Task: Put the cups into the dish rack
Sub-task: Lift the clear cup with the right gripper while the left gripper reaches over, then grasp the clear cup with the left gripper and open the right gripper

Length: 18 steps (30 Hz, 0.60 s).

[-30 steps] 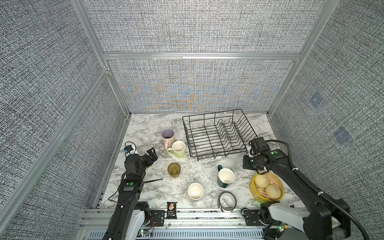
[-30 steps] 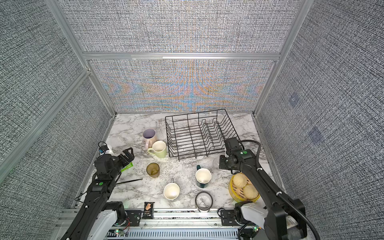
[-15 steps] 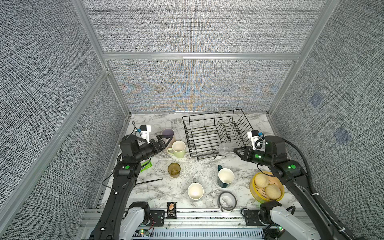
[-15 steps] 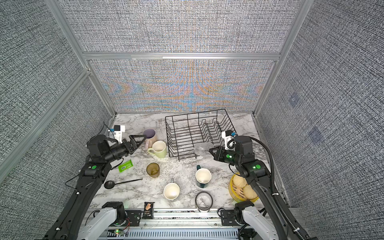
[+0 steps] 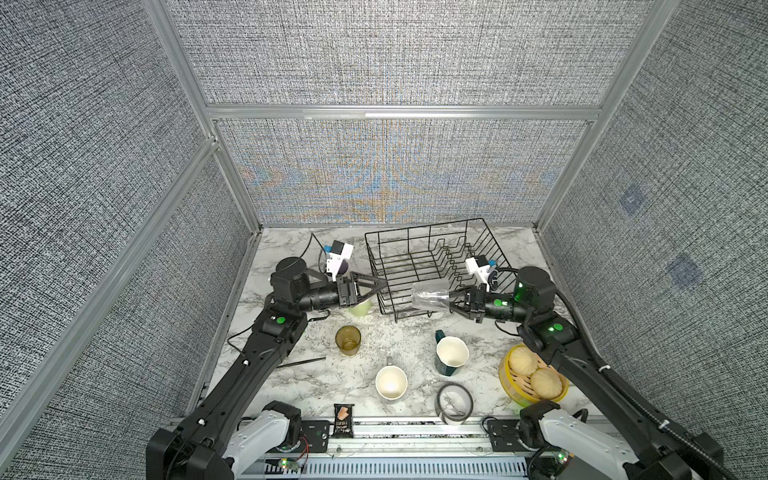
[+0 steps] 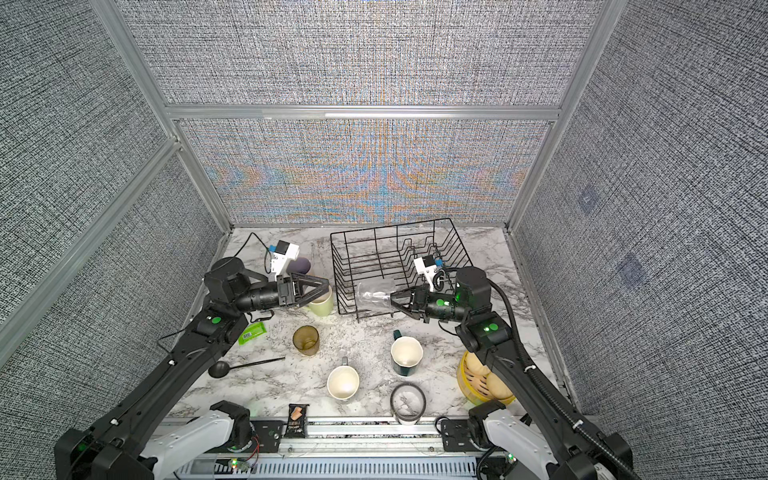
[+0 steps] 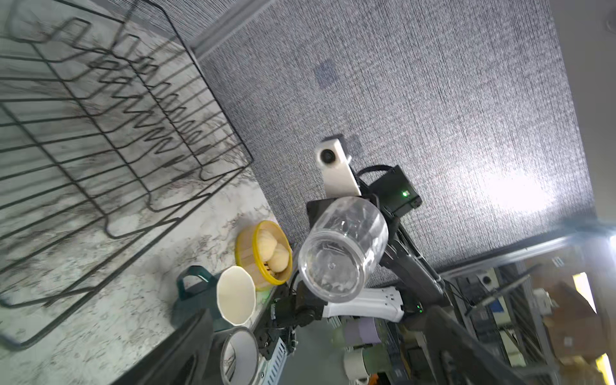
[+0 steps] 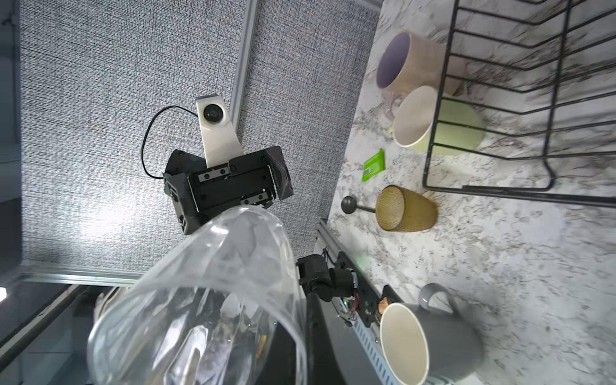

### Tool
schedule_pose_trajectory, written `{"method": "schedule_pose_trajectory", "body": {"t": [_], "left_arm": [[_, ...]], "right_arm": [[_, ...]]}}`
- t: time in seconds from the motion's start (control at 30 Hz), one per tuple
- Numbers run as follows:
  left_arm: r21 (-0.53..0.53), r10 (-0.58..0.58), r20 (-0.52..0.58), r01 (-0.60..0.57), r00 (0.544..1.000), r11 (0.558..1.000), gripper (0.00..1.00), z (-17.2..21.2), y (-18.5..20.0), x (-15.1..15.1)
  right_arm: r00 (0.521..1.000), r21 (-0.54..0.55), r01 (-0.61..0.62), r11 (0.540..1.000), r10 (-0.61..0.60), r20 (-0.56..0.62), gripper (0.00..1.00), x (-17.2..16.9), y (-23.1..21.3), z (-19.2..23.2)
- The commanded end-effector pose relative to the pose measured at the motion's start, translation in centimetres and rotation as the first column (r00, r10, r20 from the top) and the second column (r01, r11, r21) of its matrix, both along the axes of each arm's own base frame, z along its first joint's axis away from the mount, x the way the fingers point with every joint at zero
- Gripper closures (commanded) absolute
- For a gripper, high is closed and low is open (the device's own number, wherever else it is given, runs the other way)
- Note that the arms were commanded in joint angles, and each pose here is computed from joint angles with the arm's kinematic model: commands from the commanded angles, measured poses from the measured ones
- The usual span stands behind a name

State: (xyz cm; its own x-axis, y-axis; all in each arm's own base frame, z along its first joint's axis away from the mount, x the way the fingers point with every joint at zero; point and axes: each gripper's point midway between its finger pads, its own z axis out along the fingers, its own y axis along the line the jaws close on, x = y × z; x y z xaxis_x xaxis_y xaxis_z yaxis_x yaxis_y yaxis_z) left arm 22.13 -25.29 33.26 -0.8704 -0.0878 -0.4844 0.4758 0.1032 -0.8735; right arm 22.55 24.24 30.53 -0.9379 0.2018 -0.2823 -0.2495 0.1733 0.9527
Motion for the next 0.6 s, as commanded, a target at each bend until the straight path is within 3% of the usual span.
{"method": "schedule_pose_trajectory", "body": {"t": [0.0, 0.17, 0.57], "left_arm": [[-0.045, -0.066, 0.076, 0.070, 0.995, 0.997, 0.00, 1.8, -1.3, -0.9], [-0.080, -0.124, 0.084, 0.131, 0.989, 0.988, 0.00, 2.6, -3.2, -1.4], [-0.046, -0.174, 0.052, 0.176, 0.983, 0.983, 0.02, 1.1, -6.3, -1.5]], "right_arm": [[0.998, 0.083, -0.052, 0.995, 0.049, 0.038, 1.00, -0.4, 0.8, 2.4], [0.999, 0.101, -0.040, 0.994, 0.037, 0.030, 1.00, 0.1, 1.4, 2.4], [0.996, 0.140, -0.088, 0.986, 0.089, 0.002, 1.00, 1.1, 3.8, 1.7]]}}
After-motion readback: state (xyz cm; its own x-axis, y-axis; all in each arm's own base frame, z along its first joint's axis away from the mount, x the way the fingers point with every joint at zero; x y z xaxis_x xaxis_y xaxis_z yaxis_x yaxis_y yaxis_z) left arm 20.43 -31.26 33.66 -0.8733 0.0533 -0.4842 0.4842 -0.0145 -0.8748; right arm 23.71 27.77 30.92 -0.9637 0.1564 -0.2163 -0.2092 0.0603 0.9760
